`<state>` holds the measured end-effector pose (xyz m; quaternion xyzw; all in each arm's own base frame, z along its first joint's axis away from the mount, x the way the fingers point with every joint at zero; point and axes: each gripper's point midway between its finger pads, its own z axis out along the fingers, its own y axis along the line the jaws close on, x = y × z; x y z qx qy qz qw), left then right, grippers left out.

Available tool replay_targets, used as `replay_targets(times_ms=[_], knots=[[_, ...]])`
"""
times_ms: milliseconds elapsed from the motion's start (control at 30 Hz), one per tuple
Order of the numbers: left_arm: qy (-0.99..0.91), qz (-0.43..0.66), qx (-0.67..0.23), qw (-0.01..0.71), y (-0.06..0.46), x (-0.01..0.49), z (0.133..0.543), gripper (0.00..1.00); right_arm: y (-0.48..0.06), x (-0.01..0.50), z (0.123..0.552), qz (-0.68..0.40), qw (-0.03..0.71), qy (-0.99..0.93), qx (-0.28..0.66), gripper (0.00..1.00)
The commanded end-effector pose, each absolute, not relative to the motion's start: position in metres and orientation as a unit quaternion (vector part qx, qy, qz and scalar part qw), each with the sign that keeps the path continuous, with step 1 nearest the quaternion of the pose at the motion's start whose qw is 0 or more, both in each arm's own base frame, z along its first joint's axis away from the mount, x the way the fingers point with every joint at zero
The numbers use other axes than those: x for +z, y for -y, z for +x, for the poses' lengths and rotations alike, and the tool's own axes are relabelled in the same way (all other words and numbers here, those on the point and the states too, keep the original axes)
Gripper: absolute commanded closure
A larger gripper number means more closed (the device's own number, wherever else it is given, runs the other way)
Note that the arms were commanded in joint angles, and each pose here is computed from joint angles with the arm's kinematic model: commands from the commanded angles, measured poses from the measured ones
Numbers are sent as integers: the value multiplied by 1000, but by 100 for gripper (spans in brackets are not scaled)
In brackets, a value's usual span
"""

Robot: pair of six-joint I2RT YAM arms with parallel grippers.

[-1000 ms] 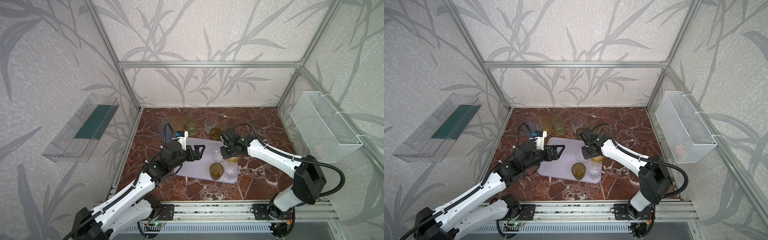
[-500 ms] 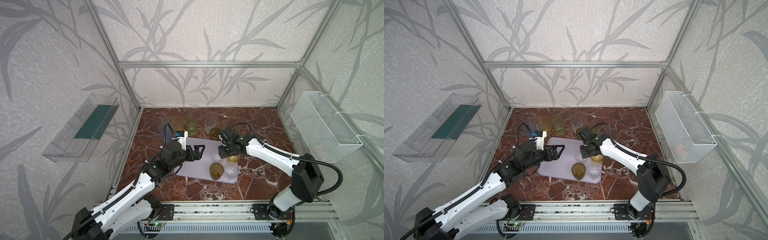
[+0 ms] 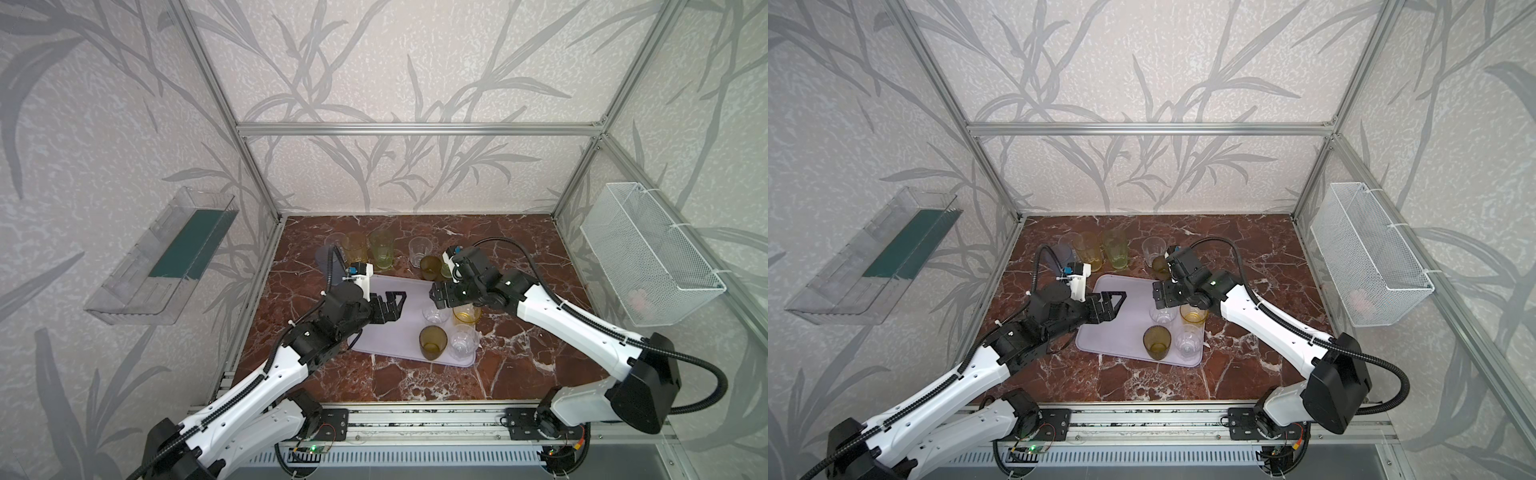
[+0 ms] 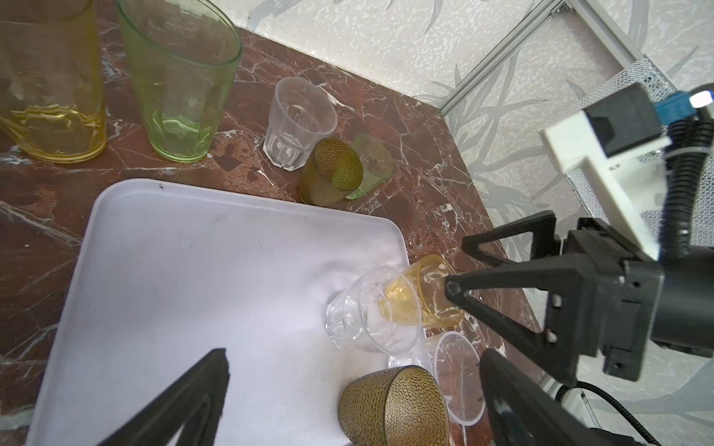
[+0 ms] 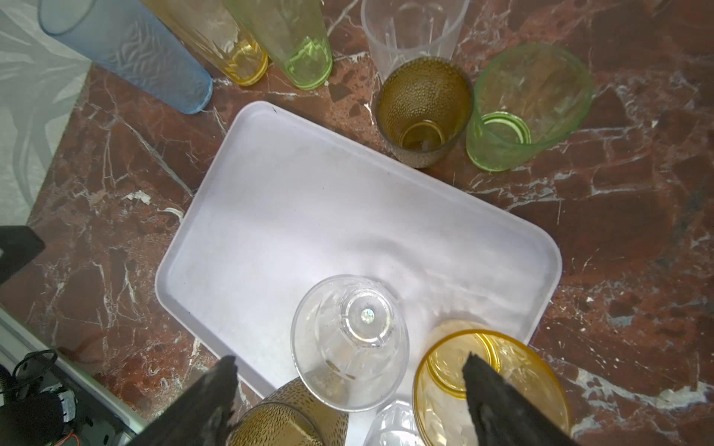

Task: Place the glasses into the tray
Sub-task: Place the glass on the tray, then pick up the glass from the top-center of the table.

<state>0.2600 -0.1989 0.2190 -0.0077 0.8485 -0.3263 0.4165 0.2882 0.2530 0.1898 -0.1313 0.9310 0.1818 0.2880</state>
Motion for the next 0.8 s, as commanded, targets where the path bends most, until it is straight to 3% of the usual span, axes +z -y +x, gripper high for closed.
replay_targets(times_ms=[0,300,767], knots=[[-850,-32,-305,427,186,227,263,1,-255,199,284,-136,306,-920,205,8],[-867,-33,-239,436,174,230,281,1,-247,200,270,-116,312,-899,286,4],[-885,-17,-173,433,178,234,352,1,-208,196,253,-96,327,-892,297,4]])
